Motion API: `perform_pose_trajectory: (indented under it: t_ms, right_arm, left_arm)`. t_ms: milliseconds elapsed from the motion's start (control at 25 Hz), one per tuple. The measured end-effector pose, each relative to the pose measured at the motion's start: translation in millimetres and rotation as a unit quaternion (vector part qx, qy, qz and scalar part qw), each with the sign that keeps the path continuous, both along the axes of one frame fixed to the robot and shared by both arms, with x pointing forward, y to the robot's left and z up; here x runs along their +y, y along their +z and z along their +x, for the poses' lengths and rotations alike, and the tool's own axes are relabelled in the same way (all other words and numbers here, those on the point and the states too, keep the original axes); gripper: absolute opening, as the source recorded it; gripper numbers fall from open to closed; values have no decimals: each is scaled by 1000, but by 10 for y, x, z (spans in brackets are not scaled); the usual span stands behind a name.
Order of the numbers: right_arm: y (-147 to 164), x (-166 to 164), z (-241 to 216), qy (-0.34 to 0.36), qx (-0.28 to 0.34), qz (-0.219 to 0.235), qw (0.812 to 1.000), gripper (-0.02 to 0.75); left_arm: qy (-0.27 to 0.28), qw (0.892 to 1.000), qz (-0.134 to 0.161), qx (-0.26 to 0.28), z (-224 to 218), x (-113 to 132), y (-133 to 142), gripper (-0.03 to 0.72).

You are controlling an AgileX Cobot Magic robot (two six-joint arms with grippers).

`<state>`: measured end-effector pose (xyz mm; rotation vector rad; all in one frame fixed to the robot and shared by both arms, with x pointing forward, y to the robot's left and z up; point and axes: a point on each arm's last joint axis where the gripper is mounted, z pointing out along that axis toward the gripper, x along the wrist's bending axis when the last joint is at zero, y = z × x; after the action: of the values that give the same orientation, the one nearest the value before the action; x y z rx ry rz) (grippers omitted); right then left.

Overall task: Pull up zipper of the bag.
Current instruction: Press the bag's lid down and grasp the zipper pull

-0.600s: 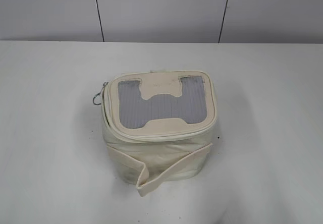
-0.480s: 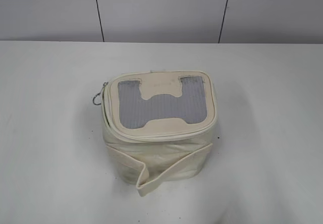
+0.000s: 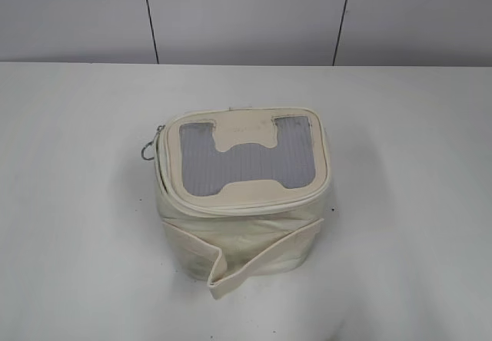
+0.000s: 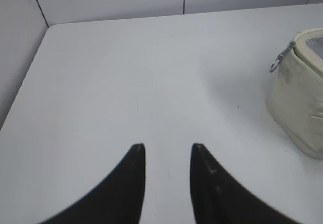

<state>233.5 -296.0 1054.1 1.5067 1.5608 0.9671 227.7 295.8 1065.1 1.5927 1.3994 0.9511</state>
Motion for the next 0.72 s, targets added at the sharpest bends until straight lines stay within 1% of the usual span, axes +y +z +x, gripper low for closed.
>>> perform_pose_trajectory:
  t_ms: [720]
  right_arm:
    - [0, 0, 0, 0, 0, 0, 1000, 586]
  left_arm:
    - [0, 1000, 0, 0, 0, 0, 0, 239]
